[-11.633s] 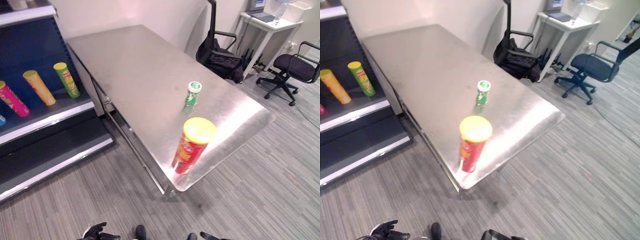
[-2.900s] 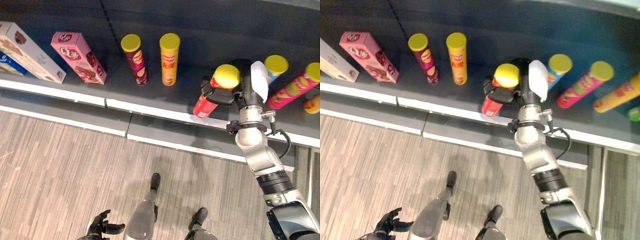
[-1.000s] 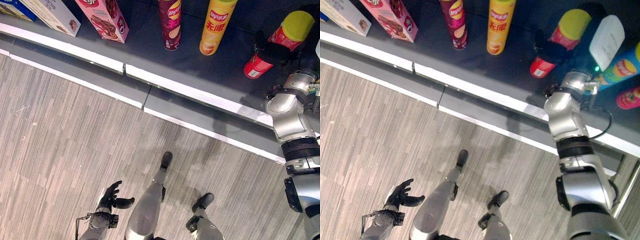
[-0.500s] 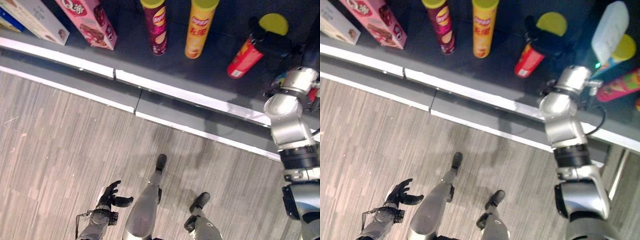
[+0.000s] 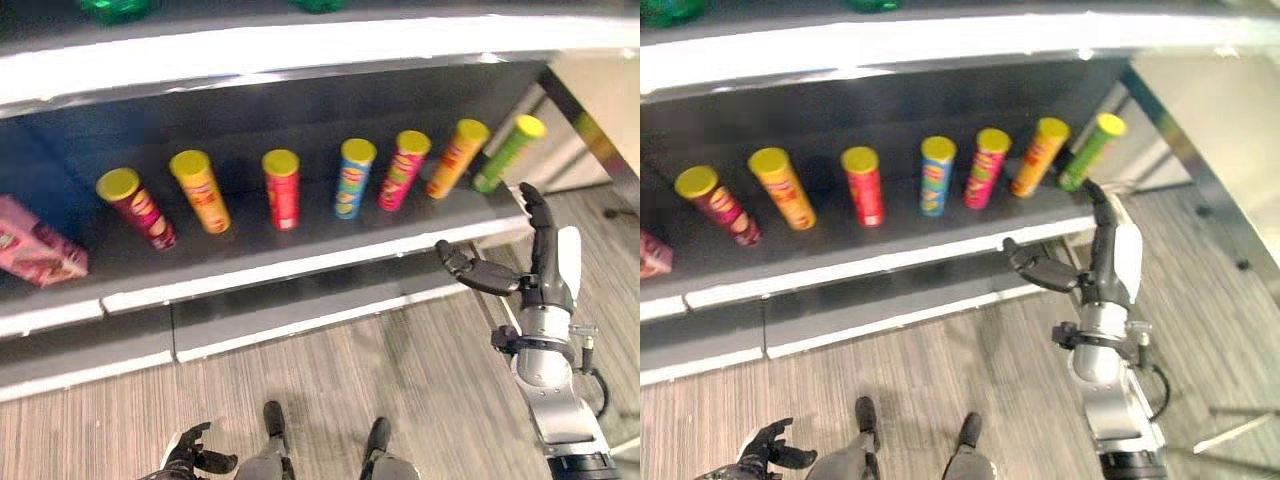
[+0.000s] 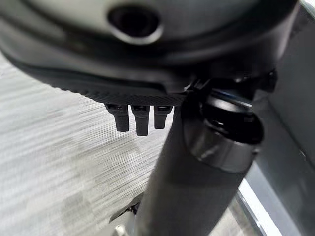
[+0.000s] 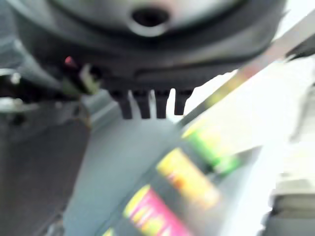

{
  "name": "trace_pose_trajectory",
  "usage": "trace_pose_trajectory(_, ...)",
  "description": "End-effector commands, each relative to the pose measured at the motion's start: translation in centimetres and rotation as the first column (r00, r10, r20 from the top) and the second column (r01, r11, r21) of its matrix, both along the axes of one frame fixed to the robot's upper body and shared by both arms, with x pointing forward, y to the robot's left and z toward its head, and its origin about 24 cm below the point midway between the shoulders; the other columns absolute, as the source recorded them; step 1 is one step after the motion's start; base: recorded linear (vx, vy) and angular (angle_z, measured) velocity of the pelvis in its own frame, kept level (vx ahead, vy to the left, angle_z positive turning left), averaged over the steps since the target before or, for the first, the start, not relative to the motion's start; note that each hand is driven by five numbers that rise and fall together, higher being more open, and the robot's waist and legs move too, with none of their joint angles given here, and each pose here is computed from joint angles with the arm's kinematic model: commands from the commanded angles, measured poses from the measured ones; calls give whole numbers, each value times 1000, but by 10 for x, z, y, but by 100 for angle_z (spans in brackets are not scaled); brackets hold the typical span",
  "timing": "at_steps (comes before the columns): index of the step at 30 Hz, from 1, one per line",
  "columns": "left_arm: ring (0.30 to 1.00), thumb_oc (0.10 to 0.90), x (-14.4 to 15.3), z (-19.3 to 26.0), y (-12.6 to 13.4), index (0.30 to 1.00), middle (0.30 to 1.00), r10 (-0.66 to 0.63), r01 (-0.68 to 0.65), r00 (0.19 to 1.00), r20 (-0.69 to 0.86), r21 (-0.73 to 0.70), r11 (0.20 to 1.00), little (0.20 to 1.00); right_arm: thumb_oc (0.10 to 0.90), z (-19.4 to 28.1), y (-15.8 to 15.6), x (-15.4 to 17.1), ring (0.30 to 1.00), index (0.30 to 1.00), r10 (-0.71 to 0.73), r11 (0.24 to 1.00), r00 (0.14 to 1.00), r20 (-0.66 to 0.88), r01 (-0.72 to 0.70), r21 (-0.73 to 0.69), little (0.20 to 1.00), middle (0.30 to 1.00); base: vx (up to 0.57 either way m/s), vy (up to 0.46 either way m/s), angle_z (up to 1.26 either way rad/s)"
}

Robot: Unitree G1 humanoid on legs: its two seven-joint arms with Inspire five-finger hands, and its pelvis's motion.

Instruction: Put the goods on the table back onto the shelves and tidy them up.

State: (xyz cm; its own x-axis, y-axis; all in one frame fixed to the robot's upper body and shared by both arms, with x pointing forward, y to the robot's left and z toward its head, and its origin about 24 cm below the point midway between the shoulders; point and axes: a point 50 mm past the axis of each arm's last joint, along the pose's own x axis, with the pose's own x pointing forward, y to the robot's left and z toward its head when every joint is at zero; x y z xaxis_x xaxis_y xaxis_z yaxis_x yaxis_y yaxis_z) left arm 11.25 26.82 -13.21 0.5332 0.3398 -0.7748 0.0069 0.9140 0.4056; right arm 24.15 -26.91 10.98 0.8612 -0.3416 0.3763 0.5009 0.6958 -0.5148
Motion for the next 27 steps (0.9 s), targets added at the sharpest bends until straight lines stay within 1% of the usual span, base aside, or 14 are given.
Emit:
trace_pose_trajectory(1,900,800,-7,5,20,900,900,30,-29,1000,-3,41,999,900,800,79,-6,14,900,900,70,990,954,293,-32,-134,900,900,-46,-182,-156)
trace_pose_trajectory(3,900,800,-10,6,24,900,900,44,-44,999,1,42,998,900,800,88,-13,13,900,900,53,986,949,312,0,-168,900,900,-117,-279,-143)
trace_pose_trajectory(4,900,800,-16,7,29,900,900,66,-66,998,-3,47,997,900,800,97,-17,13,900,900,44,978,943,329,27,-206,900,900,-92,-291,-103)
trace_pose_trajectory(5,900,800,-17,7,29,900,900,68,-67,998,-4,46,997,900,800,97,-17,13,900,900,44,978,944,328,26,-208,900,900,-41,-303,-172)
trace_pose_trajectory(7,900,800,-20,6,30,900,900,91,-91,996,-4,28,995,900,800,111,-30,6,900,900,17,959,942,336,80,-273,900,900,22,-435,-141)
trace_pose_trajectory(9,900,800,-24,2,23,900,900,101,-101,995,-13,-2,995,900,800,131,-37,2,900,900,19,942,924,382,111,-315,900,900,24,-503,-54)
trace_pose_trajectory(12,900,800,-17,3,18,900,900,97,-97,995,14,-30,995,900,800,147,-44,-3,900,900,22,919,914,404,141,-369,900,900,12,-375,-68)
trace_pose_trajectory(13,900,800,-12,2,12,900,900,95,-93,995,31,-54,994,900,800,155,-48,-6,900,900,20,903,911,412,160,-398,900,900,48,-322,-36)
trace_pose_trajectory(15,900,800,-8,2,9,900,900,98,-95,994,44,-66,993,900,800,159,-49,-6,900,900,17,898,909,416,168,-406,900,900,55,-228,-28)
trace_pose_trajectory(19,900,800,11,8,3,900,900,63,-55,992,108,-82,995,900,800,167,-43,6,900,900,59,906,908,415,126,-405,900,900,70,-265,-49)
trace_pose_trajectory(21,900,800,14,9,2,900,900,56,-46,991,118,-83,995,900,800,169,-41,9,900,900,68,906,907,416,119,-407,900,900,56,-125,-76)
trace_pose_trajectory(24,900,800,15,7,-5,900,900,12,-2,994,106,-91,996,900,800,176,-35,17,900,900,102,907,901,422,90,-412,900,900,142,-78,-73)
trace_pose_trajectory(27,900,800,13,6,-5,900,900,10,-1,996,94,-92,996,900,800,182,-31,22,900,900,125,904,895,429,76,-421,900,900,148,-11,-74)
